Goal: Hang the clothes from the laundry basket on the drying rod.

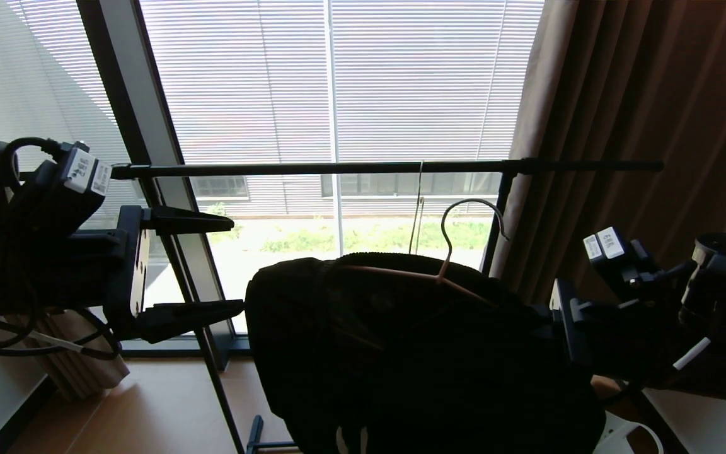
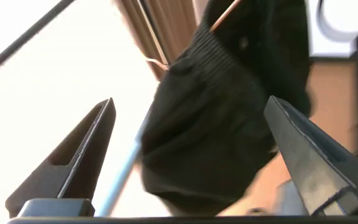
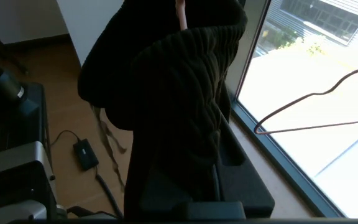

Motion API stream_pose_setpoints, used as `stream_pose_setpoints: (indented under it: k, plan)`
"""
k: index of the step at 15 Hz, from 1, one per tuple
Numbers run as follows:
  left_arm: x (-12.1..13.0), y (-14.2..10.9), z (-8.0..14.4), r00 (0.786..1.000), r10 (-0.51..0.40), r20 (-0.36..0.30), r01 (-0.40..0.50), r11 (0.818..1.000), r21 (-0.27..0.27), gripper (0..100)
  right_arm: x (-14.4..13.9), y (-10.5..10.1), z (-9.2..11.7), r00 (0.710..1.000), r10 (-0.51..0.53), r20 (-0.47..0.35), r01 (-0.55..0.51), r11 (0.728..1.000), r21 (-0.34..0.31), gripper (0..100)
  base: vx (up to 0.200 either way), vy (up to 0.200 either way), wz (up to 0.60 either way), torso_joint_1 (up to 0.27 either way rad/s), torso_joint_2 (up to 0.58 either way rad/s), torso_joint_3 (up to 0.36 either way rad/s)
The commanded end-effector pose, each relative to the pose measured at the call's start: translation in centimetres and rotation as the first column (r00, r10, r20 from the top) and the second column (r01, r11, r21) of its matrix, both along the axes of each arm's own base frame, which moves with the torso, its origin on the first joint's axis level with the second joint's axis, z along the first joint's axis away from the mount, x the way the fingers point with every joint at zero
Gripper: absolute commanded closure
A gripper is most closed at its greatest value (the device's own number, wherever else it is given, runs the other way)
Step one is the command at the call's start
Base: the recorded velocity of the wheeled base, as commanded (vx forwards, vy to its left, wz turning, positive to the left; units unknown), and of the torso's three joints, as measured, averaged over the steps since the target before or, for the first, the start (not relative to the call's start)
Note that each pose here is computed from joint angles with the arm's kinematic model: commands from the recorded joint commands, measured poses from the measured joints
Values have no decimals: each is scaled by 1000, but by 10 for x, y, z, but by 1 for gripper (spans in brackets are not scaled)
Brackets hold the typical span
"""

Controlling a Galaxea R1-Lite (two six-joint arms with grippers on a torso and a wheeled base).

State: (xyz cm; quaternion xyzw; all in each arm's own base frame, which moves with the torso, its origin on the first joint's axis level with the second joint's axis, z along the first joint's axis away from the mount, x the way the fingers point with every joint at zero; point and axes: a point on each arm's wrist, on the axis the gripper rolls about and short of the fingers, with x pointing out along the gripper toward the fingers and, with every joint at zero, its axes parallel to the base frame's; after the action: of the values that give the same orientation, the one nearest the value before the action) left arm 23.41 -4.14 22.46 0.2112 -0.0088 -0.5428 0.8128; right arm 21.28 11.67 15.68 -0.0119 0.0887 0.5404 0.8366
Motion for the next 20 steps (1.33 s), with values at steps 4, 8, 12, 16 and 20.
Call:
stream_pose_setpoints:
  k: [4,8,12,16,20]
  plan:
    - [19,-15,-26,995,-93,-24,94,995,33,0,1,4,2,1000,29,6,-30,1000,7,100,0,0,0,0,0,0]
    - [30,-29,-31,990,-134,-45,135,990,34,0,-5,13,4,997,73,13,-73,997,9,100,0,0,0,0,0,0]
    - [37,-43,-35,986,-156,-63,159,986,45,0,-9,25,0,991,129,19,-129,992,-3,100,0,0,0,0,0,0]
    - [31,-61,-38,981,-139,-134,148,987,58,0,-17,28,0,979,196,53,-196,981,-13,100,0,0,0,0,0,0]
    - [23,-77,-40,973,-141,-185,155,986,64,0,-15,30,0,969,222,112,-219,975,-37,100,0,0,0,0,0,0]
